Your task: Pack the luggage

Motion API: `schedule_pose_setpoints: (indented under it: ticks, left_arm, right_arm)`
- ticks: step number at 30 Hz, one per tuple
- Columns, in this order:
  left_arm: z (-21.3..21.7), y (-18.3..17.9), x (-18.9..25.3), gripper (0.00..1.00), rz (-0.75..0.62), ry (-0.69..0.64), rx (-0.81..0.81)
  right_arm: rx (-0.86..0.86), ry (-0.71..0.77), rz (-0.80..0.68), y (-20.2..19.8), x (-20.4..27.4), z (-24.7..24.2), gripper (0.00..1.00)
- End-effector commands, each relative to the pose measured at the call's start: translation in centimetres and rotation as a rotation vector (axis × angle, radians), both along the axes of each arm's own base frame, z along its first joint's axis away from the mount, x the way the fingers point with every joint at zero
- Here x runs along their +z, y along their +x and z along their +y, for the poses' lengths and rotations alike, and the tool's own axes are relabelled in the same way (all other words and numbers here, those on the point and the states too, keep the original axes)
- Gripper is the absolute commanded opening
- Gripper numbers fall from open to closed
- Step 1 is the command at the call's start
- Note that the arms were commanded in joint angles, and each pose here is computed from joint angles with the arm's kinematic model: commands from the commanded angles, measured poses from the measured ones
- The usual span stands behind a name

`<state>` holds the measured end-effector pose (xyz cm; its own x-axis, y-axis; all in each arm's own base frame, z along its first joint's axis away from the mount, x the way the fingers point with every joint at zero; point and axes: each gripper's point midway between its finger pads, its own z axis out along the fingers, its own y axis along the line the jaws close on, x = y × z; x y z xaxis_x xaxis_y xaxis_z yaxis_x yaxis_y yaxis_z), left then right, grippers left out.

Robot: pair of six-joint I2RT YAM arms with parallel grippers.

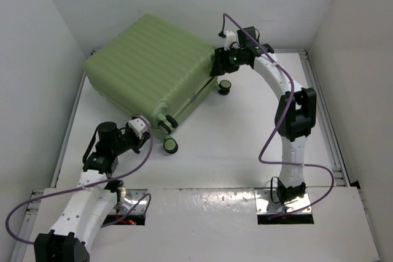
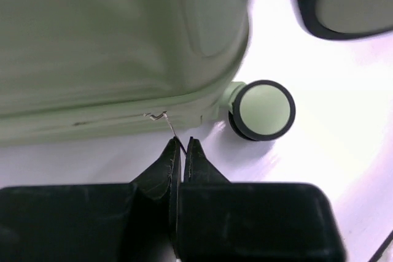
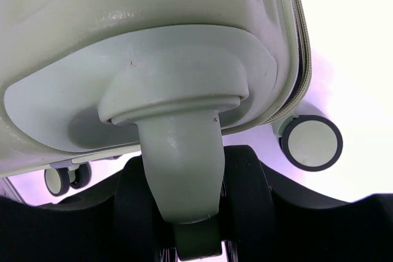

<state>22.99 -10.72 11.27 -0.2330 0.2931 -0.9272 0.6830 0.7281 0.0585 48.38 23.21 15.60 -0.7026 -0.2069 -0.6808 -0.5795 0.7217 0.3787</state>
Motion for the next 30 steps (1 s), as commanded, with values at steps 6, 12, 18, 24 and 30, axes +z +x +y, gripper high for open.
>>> schedule_pose_setpoints:
  ticks: [6, 12, 18, 24, 30]
  left_arm:
    - [-7.8, -4.2, 5.5, 0.00, -0.315, -0.014, -0.611]
    - [-9.8, -4.2, 8.1, 0.00, -0.289, -0.119, -0.611]
    - [-11.7, -2.6, 10.1, 0.00, -0.322, -0.210, -0.434]
    - [-12.4, 2.0, 11.2, 0.00, -0.204, -0.252, -0.040]
    - [-13.7, 4.2, 12.7, 0.00, -0.113, -0.280, 0.209]
  right_arm:
    - [0.050, 0.077, 0.002, -2.2, 2.7, 4.5, 0.00]
    - [0.039, 0.078, 0.004, -2.0, 2.6, 4.3, 0.00]
    - [0.034, 0.085, 0.016, -2.2, 2.6, 4.5, 0.00]
    - [0.018, 0.103, 0.064, -3.3, 2.2, 4.6, 0.00]
    - [0.005, 0.170, 0.171, -6.7, 2.4, 5.8, 0.00]
